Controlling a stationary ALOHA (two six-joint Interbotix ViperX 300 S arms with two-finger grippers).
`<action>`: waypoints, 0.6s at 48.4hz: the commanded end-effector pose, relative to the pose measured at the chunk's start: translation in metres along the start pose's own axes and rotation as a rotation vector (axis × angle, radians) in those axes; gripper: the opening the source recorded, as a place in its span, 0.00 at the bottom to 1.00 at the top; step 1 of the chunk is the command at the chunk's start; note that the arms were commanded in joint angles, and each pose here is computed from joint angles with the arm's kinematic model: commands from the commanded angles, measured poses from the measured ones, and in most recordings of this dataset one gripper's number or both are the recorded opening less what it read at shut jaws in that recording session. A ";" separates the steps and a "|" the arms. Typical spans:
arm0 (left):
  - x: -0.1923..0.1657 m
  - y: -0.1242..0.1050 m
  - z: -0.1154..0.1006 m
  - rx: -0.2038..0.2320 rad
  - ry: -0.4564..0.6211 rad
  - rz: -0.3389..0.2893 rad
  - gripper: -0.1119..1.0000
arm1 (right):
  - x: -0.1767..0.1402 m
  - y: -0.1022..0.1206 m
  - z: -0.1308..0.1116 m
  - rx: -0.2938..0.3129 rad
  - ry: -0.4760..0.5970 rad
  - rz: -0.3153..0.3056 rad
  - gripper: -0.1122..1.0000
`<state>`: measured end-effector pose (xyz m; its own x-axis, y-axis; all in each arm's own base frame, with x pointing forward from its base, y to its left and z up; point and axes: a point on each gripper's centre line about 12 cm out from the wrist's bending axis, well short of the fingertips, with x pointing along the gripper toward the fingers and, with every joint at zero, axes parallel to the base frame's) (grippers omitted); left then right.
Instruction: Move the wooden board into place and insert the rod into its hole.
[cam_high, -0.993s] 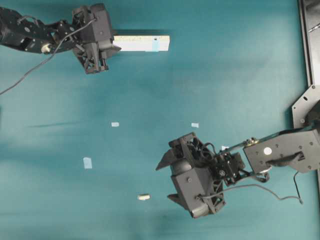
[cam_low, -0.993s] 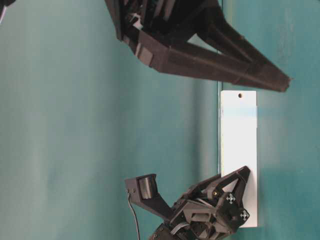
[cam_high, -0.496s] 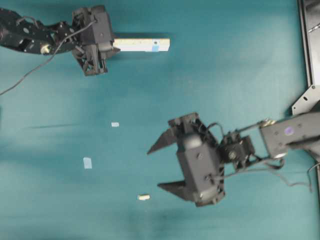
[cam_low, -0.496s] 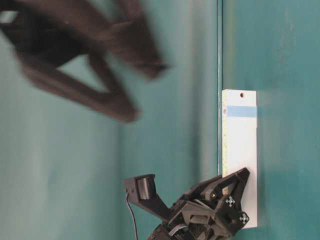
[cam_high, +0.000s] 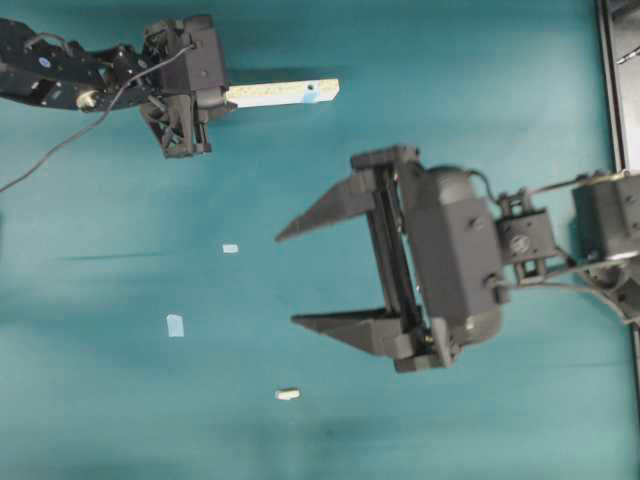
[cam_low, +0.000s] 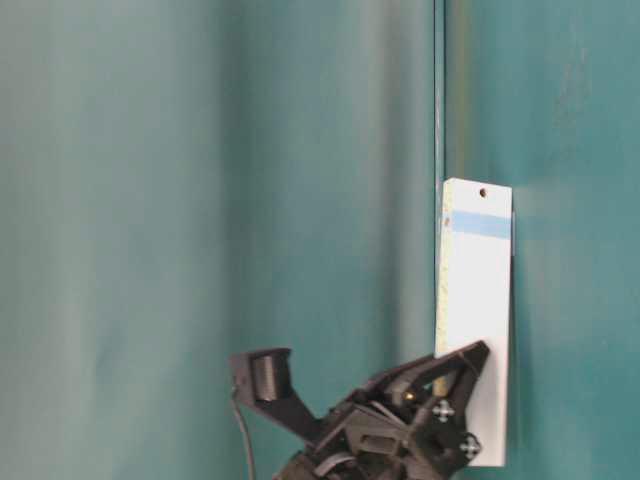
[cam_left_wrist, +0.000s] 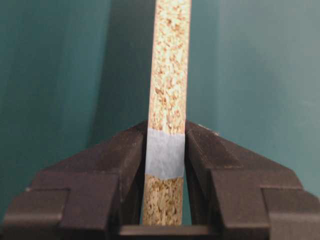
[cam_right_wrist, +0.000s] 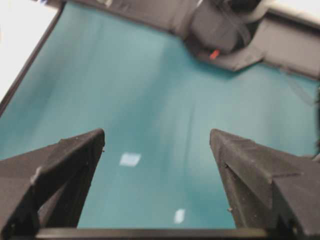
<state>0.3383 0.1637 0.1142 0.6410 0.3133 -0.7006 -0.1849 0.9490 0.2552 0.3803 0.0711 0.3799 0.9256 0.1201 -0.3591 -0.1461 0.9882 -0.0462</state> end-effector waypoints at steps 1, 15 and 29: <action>-0.016 0.004 0.027 -0.004 -0.059 0.008 0.30 | -0.017 -0.005 0.027 -0.014 -0.081 -0.016 0.97; -0.035 -0.010 0.069 0.001 -0.105 -0.039 0.30 | -0.030 -0.012 0.042 -0.028 -0.129 -0.039 0.97; -0.047 -0.031 0.110 -0.101 -0.201 -0.088 0.30 | -0.030 -0.012 0.042 -0.029 -0.130 -0.039 0.97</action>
<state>0.3846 0.1224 0.1854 0.7419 0.2310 -0.6295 -0.1853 0.9728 0.1386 0.3739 0.0619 0.4122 0.9553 0.0949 -0.2798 -0.1246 0.9881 -0.0900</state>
